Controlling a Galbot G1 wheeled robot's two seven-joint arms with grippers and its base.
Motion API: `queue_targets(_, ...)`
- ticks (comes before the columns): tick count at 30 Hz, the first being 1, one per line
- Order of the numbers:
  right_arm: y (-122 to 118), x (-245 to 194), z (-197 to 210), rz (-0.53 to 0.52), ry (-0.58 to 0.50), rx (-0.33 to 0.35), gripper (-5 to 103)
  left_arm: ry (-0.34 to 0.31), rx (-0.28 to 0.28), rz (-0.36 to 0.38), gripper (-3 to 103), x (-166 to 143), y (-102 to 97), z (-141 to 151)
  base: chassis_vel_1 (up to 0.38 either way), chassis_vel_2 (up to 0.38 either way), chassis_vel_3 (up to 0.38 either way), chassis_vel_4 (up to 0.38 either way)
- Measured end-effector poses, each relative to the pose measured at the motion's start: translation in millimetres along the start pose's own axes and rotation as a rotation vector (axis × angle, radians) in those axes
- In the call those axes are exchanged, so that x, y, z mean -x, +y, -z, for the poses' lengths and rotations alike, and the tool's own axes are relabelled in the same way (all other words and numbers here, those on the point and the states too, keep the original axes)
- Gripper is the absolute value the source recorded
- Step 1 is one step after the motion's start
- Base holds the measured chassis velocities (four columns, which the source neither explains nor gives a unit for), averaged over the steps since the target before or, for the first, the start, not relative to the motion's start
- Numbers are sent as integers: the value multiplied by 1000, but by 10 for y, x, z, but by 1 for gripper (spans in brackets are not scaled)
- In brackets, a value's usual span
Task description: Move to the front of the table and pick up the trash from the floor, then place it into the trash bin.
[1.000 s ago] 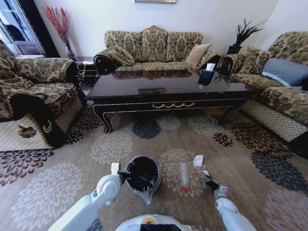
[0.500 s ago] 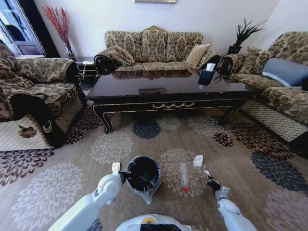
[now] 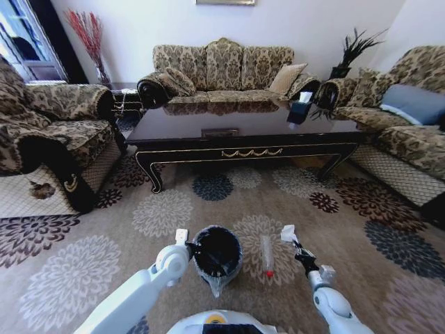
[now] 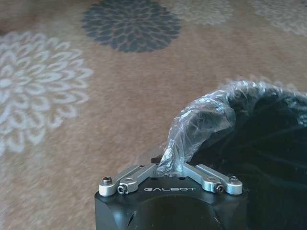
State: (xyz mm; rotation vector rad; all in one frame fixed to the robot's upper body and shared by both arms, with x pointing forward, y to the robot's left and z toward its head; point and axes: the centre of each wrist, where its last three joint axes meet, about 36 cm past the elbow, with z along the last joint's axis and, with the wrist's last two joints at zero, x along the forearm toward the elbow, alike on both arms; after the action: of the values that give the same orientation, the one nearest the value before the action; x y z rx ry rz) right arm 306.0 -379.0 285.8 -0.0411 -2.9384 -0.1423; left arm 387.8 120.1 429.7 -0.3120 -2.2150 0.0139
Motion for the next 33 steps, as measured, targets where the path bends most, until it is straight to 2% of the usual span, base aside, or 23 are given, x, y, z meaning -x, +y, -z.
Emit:
queue_targets(1, 0, 0, 0, 0, 0, 0, 0, 0, 0, 0, 0, 0, 0, 0, 0, 0, 0, 0)
queue_targets(3, 187, -62, 233, 45, -47, 5, 0, 2, 12, -18, 0, 13, -87, 66, 0, 0, 0, 0)
queue_targets(4, 187, -62, 233, 45, -47, 5, 0, 2, 12, -18, 0, 13, -87, 66, 0, 0, 0, 0)
queue_targets(5, 301, -123, 365, 74, -72, 7, 0, 11, 19, -46, 0, 9, -148, 104, 0, 0, 0, 0)
queue_targets(8, 468, -284, 564, 124, -102, 0, 0, -21, 27, -45, 0, -26, -170, 269, 0, 0, 0, 0)
queue_targets(15, 662, -563, 833, 198, -143, -26, 0, -38, 38, -52, 0, -75, -186, 452, 0, 0, 0, 0)
queue_targets(20, 859, -755, 1056, 265, -191, -51, 0, -46, 51, -65, 0, -69, -282, 543, 0, 0, 0, 0)
queue_targets(27, 1004, -908, 1054, 334, -198, -99, 0, -41, 55, -71, 0, -30, -403, 554, 0, 0, 0, 0)
queue_targets(32, 1067, -958, 1006, 376, -200, -136, 0, -38, 66, -84, 0, 21, -651, 595, 0, 0, 0, 0)
queue_targets(33, 1067, -958, 1006, 376, -200, -136, 0, -38, 66, -84, 0, 21, -651, 595, 0, 0, 0, 0)
